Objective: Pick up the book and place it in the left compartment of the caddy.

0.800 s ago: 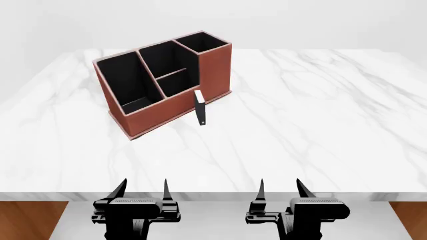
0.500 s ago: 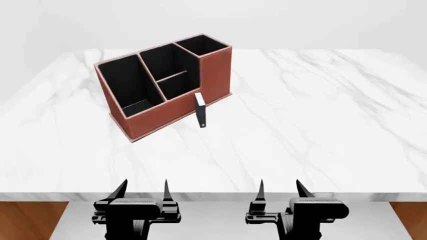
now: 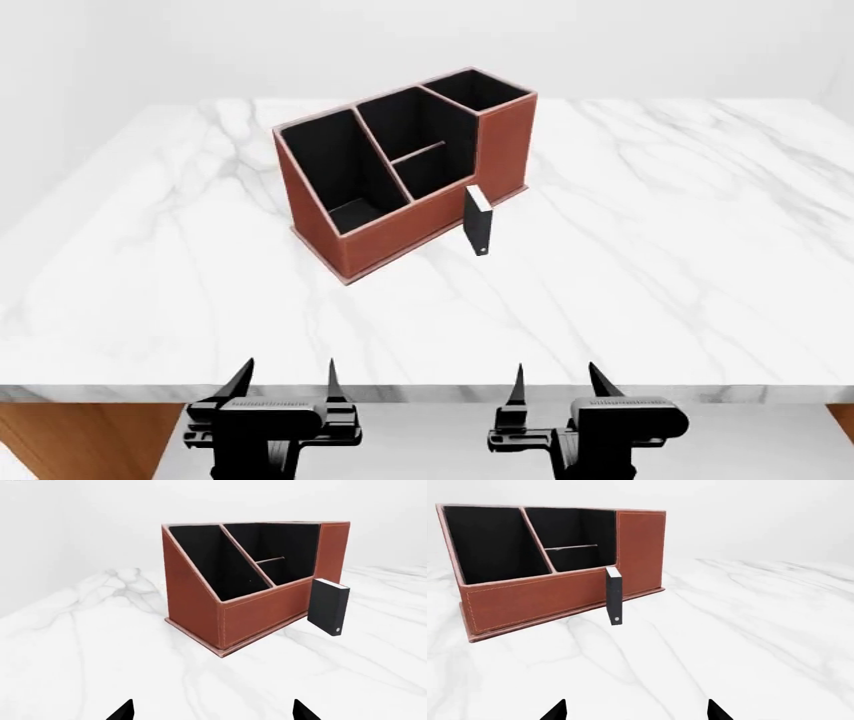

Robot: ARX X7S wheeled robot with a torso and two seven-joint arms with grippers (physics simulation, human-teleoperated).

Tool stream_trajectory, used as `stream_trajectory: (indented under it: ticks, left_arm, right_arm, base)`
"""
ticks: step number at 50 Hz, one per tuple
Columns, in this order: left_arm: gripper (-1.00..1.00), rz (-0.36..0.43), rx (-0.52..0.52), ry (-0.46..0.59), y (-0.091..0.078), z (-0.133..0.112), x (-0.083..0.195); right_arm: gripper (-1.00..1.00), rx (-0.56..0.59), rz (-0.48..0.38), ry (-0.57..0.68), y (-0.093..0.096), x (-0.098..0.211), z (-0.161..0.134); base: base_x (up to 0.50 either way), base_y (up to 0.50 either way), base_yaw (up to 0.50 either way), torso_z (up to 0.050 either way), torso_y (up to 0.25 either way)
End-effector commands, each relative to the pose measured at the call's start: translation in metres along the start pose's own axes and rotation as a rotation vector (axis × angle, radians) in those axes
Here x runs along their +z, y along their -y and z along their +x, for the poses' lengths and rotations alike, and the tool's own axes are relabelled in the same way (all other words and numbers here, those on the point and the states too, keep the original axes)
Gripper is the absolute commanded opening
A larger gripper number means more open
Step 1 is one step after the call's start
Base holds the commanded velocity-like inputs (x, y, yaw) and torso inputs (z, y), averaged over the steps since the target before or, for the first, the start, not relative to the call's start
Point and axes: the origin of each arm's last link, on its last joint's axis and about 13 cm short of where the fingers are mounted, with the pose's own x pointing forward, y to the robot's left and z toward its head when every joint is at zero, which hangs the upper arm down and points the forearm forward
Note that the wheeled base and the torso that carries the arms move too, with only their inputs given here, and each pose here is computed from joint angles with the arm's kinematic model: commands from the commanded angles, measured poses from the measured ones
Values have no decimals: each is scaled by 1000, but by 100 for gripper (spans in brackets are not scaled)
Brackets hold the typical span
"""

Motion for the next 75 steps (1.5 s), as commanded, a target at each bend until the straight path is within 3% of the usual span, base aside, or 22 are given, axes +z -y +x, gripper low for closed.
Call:
stream_trajectory:
  ticks: [1, 11, 13, 14, 16, 17, 20, 22, 28, 62, 72, 75]
  left_arm:
    - [100, 1, 6, 3, 0, 0, 0]
    - [100, 12, 10, -6, 0, 0, 4]
    - [100, 15, 42, -30, -1, 6, 34]
    - [100, 17, 51, -24, -3, 9, 46]
    - [100, 29, 72, 27, -7, 15, 79]
    - [100, 65, 91, 51, -10, 20, 102]
    - [100, 79, 108, 120, -15, 26, 131]
    - [100, 80, 122, 113, -17, 27, 129]
    - [100, 73, 124, 88, -16, 27, 116]
    - [100, 85, 148, 94, -21, 27, 114]
    - [100, 86, 147, 94, -21, 26, 113]
    - [100, 84, 150, 96, -21, 26, 114]
  right_arm:
    - [100, 8, -7, -7, -1, -2, -1]
    - [100, 1, 14, -21, 0, 7, 3]
    - [100, 25, -27, -2, 1, 37, 11]
    - [100, 47, -4, 11, 2, 49, 12]
    - [100, 23, 3, 37, 5, 78, 19]
    - [100, 75, 41, 54, 6, 103, 22]
    - [100, 50, 10, 47, 8, 140, 30]
    - [100, 62, -8, 96, 8, 144, 30]
    - [100, 63, 13, 71, 8, 133, 30]
    - [100, 36, -23, 65, 9, 126, 36]
    - [100, -41, -28, -120, 28, 139, 54]
    - [100, -7, -97, -160, 39, 146, 57]
  base:
    - [0, 500, 0, 0, 0]
    - [0, 380, 0, 0, 0]
    - [0, 0, 0, 0, 0]
    - [0, 0, 0, 0, 0]
    - [0, 0, 0, 0, 0]
    - [0, 0, 0, 0, 0]
    - [0, 0, 0, 0, 0]
    - [0, 0, 0, 0, 0]
    - [482, 0, 0, 0, 0]
    - [495, 0, 0, 0, 0]
    - [0, 0, 0, 0, 1]
    - [0, 0, 0, 0, 0]
